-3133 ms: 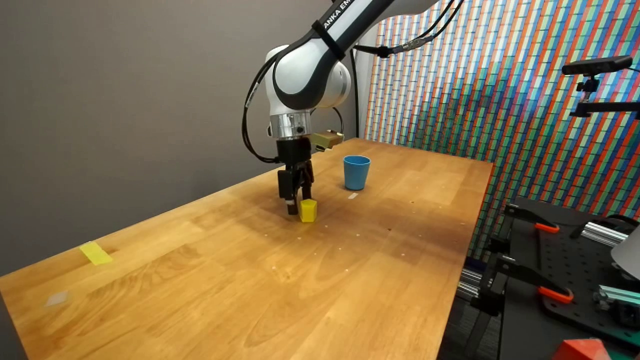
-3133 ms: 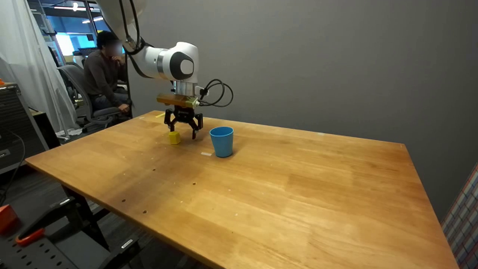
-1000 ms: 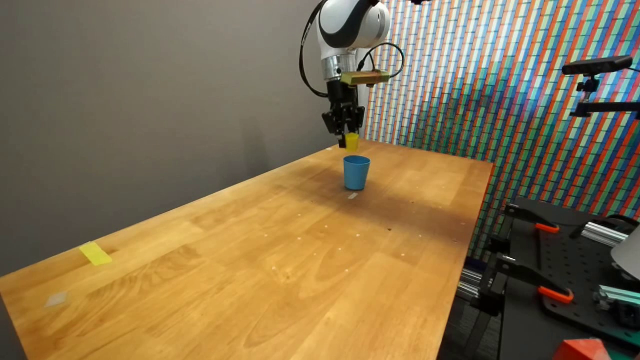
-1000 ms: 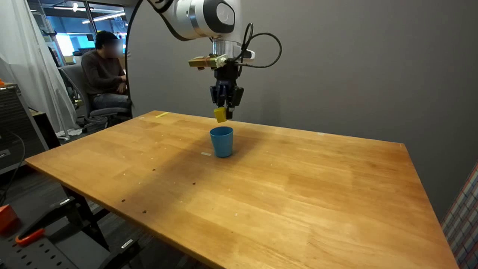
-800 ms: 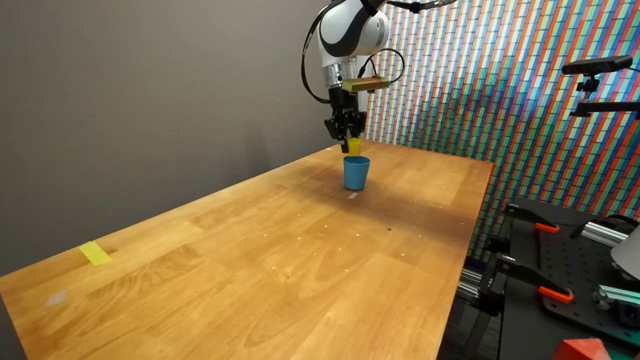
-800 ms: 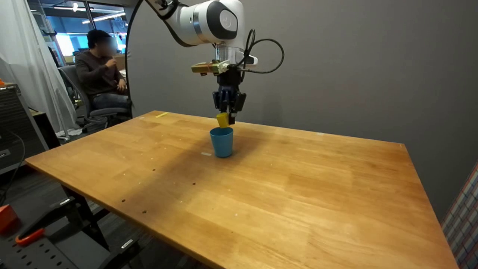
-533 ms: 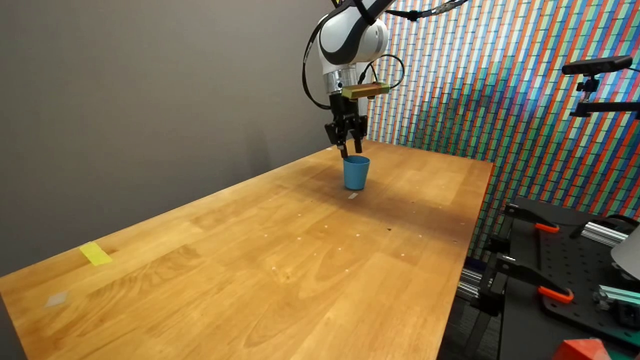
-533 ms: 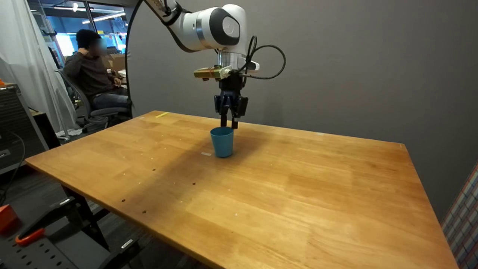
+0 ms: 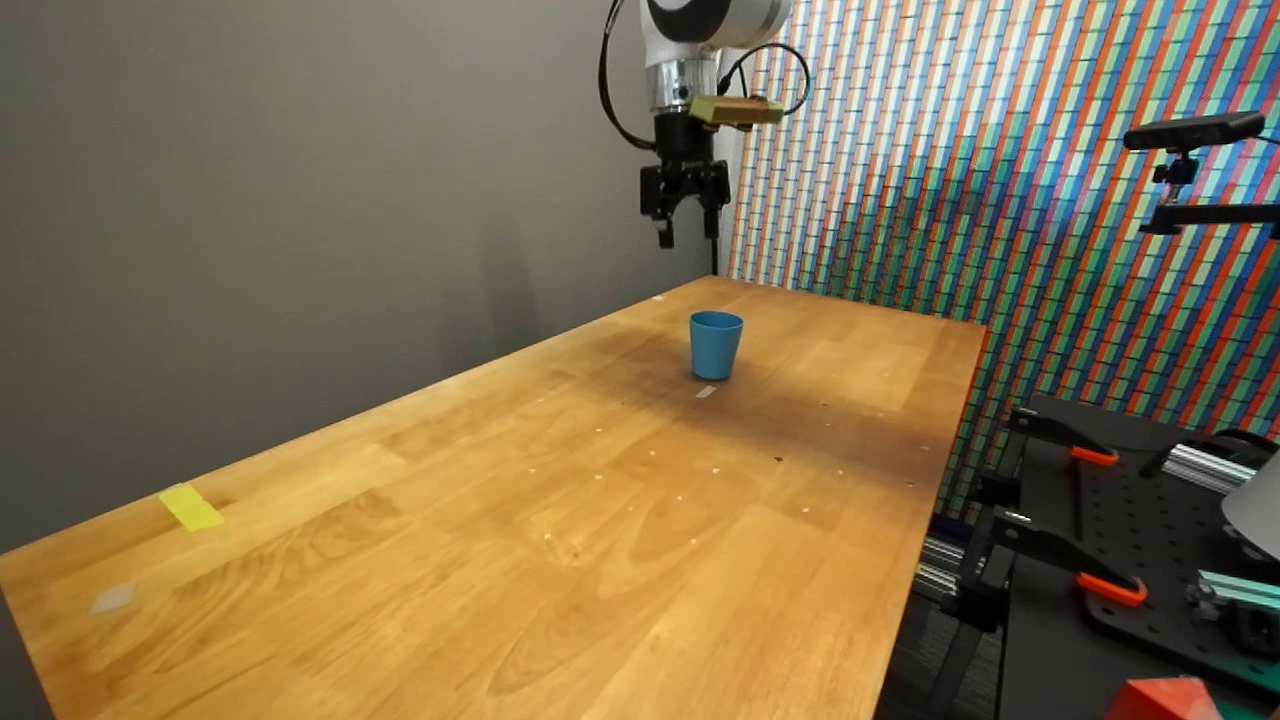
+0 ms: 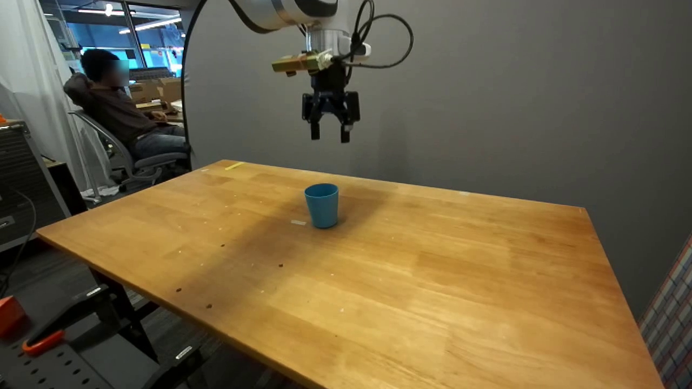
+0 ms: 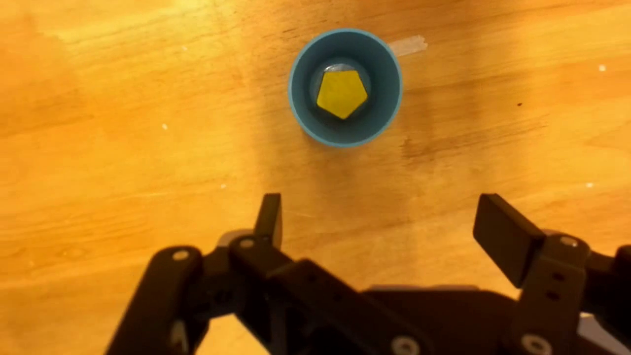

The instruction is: Put the yellow block in the blue cup

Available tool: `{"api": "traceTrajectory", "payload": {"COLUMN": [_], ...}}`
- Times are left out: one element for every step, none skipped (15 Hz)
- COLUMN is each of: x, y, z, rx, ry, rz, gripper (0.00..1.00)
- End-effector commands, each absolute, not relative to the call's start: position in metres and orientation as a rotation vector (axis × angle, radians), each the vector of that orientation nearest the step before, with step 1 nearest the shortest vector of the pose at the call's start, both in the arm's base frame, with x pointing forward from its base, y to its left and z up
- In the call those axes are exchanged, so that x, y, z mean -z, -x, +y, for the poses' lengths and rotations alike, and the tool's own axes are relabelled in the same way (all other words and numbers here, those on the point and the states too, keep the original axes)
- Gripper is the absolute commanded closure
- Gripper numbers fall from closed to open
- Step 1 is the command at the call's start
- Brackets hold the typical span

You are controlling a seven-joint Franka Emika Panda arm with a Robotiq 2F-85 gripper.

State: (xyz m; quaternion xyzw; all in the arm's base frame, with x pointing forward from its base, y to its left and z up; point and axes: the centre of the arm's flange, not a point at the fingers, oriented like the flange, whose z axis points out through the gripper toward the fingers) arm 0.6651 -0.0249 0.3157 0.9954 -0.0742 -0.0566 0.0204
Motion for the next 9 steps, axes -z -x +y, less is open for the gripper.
{"api": "traceTrajectory", "payload": {"x": [-0.403,-0.426,-0.446,-0.461,-0.43,-0.446,-0.456,-0.46,-0.459], "y": [-0.626,-0.618,-0.608,-0.6,-0.635,-0.625,-0.617,-0.613,-0.61], "z": [-0.02,-0.02,-0.02,-0.022,-0.018,-0.019,-0.019,-0.019,-0.019], "rx": [0.009,-0.032,-0.074,-0.05,-0.036,-0.049,-0.055,-0.057,-0.052], "ry": [-3.094,-3.098,-3.112,-3.126,-3.105,-3.107,-3.109,-3.11,-3.11], "rz": [-0.091,-0.069,-0.047,-0.024,-0.086,-0.067,-0.058,-0.054,-0.049], "gripper": [0.0,0.0,0.0,0.0,0.0,0.0,0.0,0.0,0.0]}}
